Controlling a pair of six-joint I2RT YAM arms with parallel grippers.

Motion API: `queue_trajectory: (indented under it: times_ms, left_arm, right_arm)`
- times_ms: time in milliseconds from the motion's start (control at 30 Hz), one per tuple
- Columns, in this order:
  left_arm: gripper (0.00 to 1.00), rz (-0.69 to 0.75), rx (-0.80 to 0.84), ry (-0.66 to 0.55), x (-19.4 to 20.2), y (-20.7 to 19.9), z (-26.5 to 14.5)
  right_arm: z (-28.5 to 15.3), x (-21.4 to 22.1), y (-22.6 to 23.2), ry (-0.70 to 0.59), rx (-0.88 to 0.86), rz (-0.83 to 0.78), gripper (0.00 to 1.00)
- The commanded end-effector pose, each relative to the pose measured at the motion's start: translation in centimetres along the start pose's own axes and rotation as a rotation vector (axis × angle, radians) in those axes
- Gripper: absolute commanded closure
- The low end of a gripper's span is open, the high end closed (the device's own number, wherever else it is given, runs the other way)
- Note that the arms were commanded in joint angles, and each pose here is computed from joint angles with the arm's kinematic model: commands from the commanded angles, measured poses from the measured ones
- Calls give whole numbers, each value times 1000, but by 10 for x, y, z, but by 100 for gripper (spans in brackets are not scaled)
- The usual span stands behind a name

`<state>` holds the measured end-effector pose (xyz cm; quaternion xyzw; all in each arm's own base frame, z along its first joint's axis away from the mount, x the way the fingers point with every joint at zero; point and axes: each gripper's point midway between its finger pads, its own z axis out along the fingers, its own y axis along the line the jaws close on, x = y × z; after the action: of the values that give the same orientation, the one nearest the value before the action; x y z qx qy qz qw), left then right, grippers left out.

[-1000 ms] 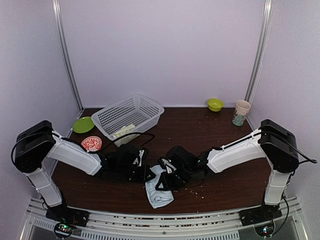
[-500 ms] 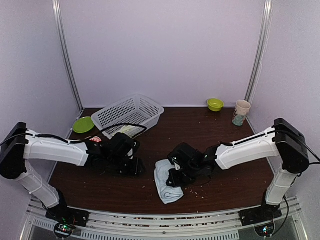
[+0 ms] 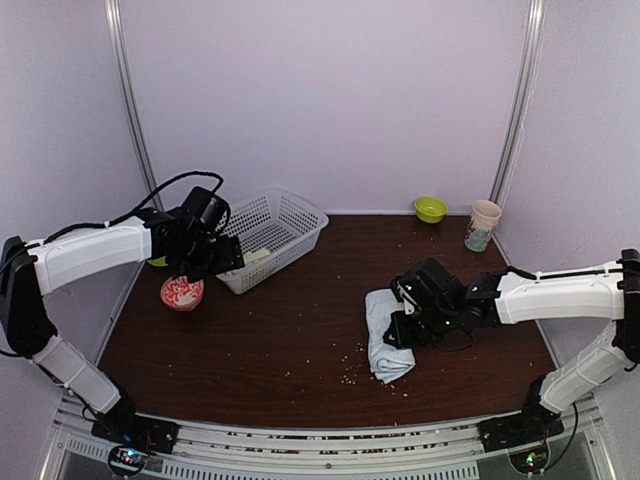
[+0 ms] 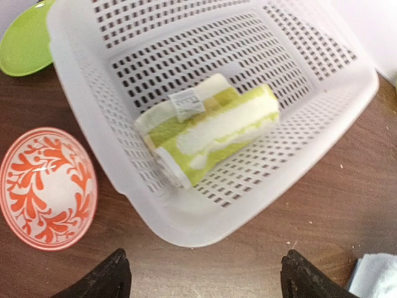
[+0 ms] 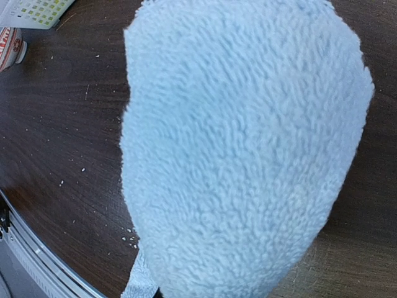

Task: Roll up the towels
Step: Pick up the towel from the center of the board, then move the storage box to the center of the board.

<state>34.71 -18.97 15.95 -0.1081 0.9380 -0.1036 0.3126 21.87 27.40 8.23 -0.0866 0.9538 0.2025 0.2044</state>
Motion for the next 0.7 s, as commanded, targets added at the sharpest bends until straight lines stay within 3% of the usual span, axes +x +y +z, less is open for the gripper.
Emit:
queue_trajectory:
  times_ms: [0, 367, 667]
  left_arm:
    - [14, -62, -131, 10, -15, 28, 3]
    - [27, -102, -202, 80, -36, 50, 48]
    - [60, -67, -155, 141, -29, 36, 74]
  right_arm:
    - [-9, -8, -8, -33, 15, -19, 100]
    - [-32, -31, 4, -80, -38, -28, 100]
    - [-46, -38, 5, -107, -49, -16, 100]
